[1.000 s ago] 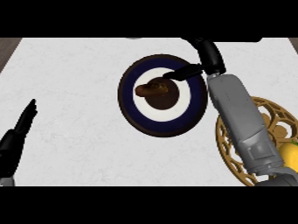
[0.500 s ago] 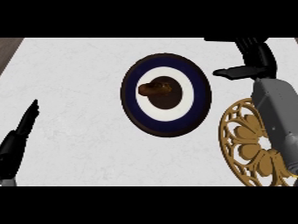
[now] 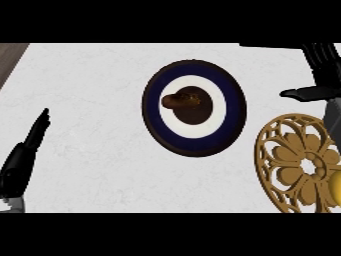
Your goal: Pick the sweet potato from the placemat and place it in the plate
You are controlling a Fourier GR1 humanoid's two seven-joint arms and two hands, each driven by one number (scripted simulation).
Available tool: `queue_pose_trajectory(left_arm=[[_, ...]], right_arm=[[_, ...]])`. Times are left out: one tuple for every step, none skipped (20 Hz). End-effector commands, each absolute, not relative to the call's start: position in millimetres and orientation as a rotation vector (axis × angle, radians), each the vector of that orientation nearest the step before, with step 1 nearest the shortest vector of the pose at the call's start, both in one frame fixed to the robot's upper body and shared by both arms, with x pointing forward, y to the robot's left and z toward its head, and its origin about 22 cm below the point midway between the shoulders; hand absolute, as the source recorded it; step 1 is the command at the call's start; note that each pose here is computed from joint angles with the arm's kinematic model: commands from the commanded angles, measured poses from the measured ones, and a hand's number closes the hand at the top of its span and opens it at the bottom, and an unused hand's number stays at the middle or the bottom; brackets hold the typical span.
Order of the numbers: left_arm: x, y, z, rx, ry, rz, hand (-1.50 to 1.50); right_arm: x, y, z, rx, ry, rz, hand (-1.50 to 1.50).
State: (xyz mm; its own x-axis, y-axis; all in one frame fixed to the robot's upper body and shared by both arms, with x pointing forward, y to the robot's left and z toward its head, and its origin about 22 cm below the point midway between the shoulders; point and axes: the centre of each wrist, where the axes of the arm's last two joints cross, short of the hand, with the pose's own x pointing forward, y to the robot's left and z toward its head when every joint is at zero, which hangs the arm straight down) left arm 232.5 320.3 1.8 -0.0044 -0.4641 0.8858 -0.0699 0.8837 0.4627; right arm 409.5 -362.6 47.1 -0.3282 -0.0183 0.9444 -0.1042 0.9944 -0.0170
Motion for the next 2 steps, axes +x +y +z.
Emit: queue_pose_trajectory(left_arm=[[238.6, 322.0, 1.1, 0.443, -1.557, -0.338, 0.0], [243.4, 304.7, 10.3, 0.413, -1.578, -0.348, 0.0]], right_arm=[[393.9, -387.9, 37.2, 0.097, -1.925, 0.081, -1.5], [393.1, -400.5, 48.2, 0.065, -1.925, 0.08, -1.5]])
